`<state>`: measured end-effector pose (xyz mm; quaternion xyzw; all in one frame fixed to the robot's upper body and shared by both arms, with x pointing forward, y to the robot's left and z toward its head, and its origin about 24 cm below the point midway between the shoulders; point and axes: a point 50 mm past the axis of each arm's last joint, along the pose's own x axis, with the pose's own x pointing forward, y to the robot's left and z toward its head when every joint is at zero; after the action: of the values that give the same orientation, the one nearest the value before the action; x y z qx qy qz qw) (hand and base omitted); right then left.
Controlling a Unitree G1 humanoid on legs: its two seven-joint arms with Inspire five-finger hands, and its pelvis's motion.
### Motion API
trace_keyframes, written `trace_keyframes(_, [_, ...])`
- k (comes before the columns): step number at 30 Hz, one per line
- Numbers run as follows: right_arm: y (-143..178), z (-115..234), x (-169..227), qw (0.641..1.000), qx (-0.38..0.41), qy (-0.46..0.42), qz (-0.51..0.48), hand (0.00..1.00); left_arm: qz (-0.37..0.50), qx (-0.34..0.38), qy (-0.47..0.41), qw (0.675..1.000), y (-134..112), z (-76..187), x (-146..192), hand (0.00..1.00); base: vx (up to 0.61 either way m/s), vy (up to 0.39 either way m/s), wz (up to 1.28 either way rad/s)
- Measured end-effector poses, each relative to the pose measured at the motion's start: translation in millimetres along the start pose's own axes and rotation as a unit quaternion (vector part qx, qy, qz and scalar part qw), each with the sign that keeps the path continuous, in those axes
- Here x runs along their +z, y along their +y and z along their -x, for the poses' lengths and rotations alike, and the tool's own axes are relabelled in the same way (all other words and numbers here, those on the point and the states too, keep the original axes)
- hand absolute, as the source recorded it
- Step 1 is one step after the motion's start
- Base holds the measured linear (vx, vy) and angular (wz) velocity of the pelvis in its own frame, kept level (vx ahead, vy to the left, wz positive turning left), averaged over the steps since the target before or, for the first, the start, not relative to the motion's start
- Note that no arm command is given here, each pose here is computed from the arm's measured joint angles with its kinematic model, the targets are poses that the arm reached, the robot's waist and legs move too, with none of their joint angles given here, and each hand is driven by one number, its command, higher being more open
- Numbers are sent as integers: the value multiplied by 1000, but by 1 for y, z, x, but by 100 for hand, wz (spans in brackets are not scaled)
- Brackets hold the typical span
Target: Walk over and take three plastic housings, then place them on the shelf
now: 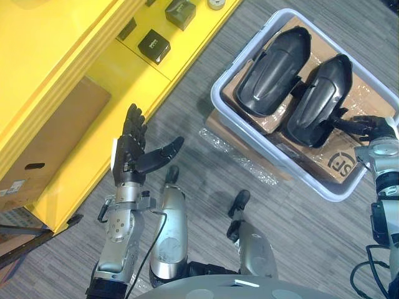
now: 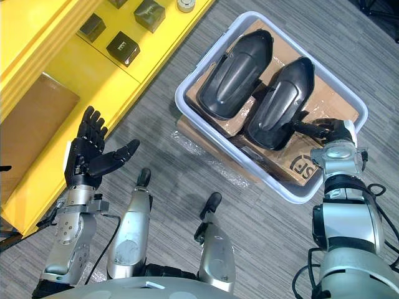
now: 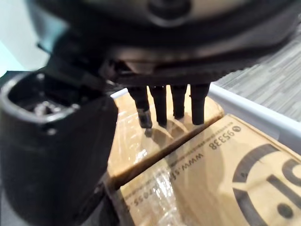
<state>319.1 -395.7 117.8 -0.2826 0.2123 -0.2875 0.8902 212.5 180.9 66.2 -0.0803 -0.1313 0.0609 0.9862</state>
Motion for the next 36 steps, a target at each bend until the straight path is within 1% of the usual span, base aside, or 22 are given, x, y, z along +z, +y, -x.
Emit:
trace_keyframes(3, [1, 0, -5, 1000, 4, 26, 6, 0, 15, 3, 5, 1000, 0, 0, -2, 100, -6, -16, 4])
trace_keyframes(5, [11, 1, -9, 999, 18, 39, 14, 0, 19, 2, 1, 1000, 0, 0, -1, 100, -6, -16, 6])
trace_keyframes(7, [10, 1, -9, 999, 9, 40, 12, 0, 22, -1, -4, 1000, -1, 1, 0, 100, -14, -11, 6])
trace_keyframes(10, [6, 0, -8, 999, -3, 41, -14, 0, 24, -9, -6, 1000, -2, 0, 0, 100, -26, -7, 5])
trace_keyframes(12, [10, 1, -10, 998, -8, 47, -37, 0, 24, -12, -5, 1000, -2, 1, 0, 100, 0, 0, 0])
trace_keyframes(16, [16, 3, -22, 998, -15, 54, -32, 0, 25, -15, -10, 1000, -4, 1, 2, 100, 0, 0, 0])
trace_keyframes(20, [23, 5, -27, 999, -18, 35, -29, 0, 23, -15, -11, 1000, -3, 1, 3, 100, 1, -14, -5])
trace_keyframes(22, [38, 8, -30, 999, -11, 21, -31, 0, 19, -19, -11, 1000, -2, 1, 4, 100, 14, -32, -11])
trace_keyframes(27, [57, 17, -34, 1000, -3, -7, -30, 0, 14, -32, -31, 999, -2, 2, 14, 100, 17, -26, -18])
trace_keyframes(32, [74, 32, -41, 999, -7, -28, -28, 0, 10, -59, -64, 996, -6, -1, 30, 100, 16, -7, -23])
trace_keyframes(36, [90, 47, -32, 998, -15, -68, -8, 0, -19, -96, -68, 993, -13, -10, 34, 100, -14, 11, -34])
